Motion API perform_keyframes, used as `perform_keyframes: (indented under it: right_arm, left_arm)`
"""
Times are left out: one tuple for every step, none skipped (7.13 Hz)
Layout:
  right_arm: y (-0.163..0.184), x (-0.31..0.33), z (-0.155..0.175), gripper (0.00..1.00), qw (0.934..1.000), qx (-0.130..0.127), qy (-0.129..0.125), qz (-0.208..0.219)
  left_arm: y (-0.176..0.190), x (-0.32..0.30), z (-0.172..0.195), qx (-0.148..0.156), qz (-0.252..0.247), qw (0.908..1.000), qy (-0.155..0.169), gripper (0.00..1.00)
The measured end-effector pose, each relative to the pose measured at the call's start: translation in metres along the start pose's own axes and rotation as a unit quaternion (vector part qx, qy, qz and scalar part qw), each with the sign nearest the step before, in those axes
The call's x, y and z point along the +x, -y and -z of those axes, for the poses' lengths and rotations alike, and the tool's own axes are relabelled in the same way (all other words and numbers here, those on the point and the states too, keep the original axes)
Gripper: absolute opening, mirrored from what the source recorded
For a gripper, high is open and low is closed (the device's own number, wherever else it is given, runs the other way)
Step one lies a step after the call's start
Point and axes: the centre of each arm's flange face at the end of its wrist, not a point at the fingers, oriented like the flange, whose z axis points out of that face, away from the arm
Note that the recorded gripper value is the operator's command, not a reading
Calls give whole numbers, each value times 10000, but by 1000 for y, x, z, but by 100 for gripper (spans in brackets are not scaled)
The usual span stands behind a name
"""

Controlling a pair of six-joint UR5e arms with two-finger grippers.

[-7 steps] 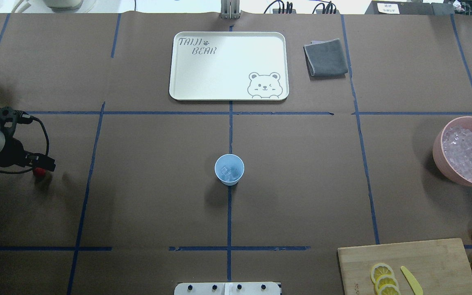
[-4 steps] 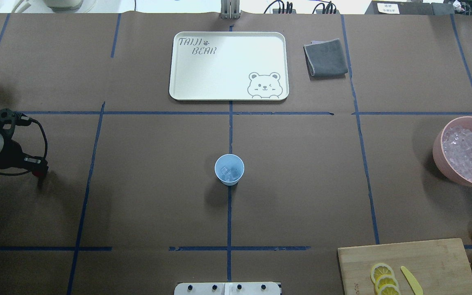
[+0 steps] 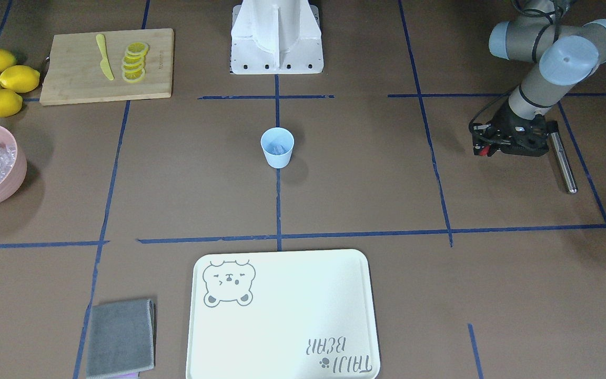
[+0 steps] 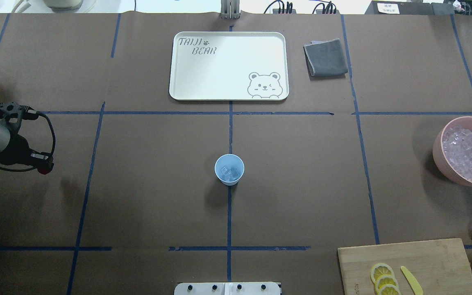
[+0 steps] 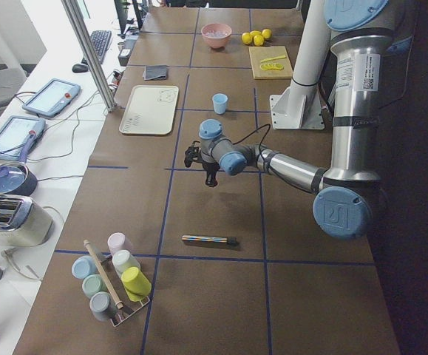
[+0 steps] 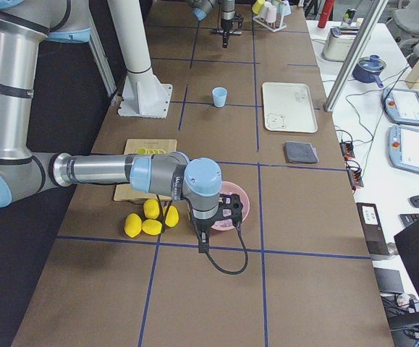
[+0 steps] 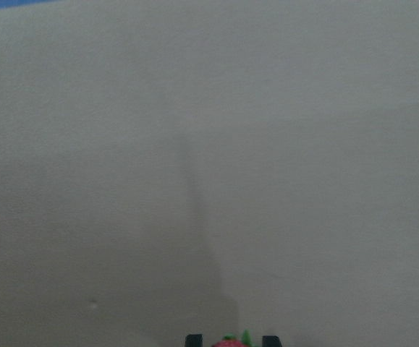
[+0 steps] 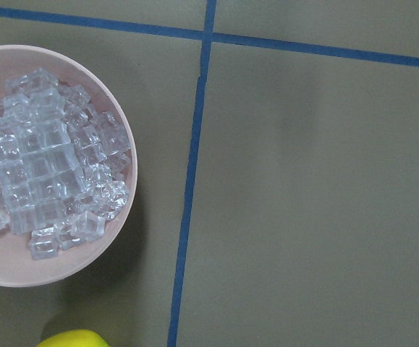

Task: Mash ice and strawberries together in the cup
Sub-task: 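Lower the left gripper and grasp the red strawberry, then carry the strawberry with the left gripper over the blue cup and release it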

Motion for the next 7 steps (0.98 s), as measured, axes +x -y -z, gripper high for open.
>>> perform_keyframes:
  right_arm:
    - [0, 0, 0, 100, 10000, 4, 20, -19]
    - [0, 0, 0, 100, 10000, 1, 29, -32]
    - [0, 0, -1, 100, 10000, -5, 33, -45]
    - [0, 1, -1, 100, 10000, -9, 32, -53]
    - [0, 1, -2, 100, 10000, -11, 26, -54]
    - [1, 1, -1, 100, 10000, -9, 22, -51]
    - [2, 1, -1, 100, 10000, -9, 21, -51]
  left_arm:
    - [12, 43, 31, 3, 74, 10000, -3, 1]
    - [27, 91, 57, 49, 185, 9998, -76, 1]
    - [33, 148, 73, 29, 259, 9994, -217, 1]
    - [30, 210, 77, -7, 321, 9988, -365, 1]
    - [25, 269, 77, 6, 435, 9979, -487, 1]
    - [28, 324, 77, 36, 604, 9964, -597, 1]
    - [36, 374, 80, 48, 786, 9945, -695, 1]
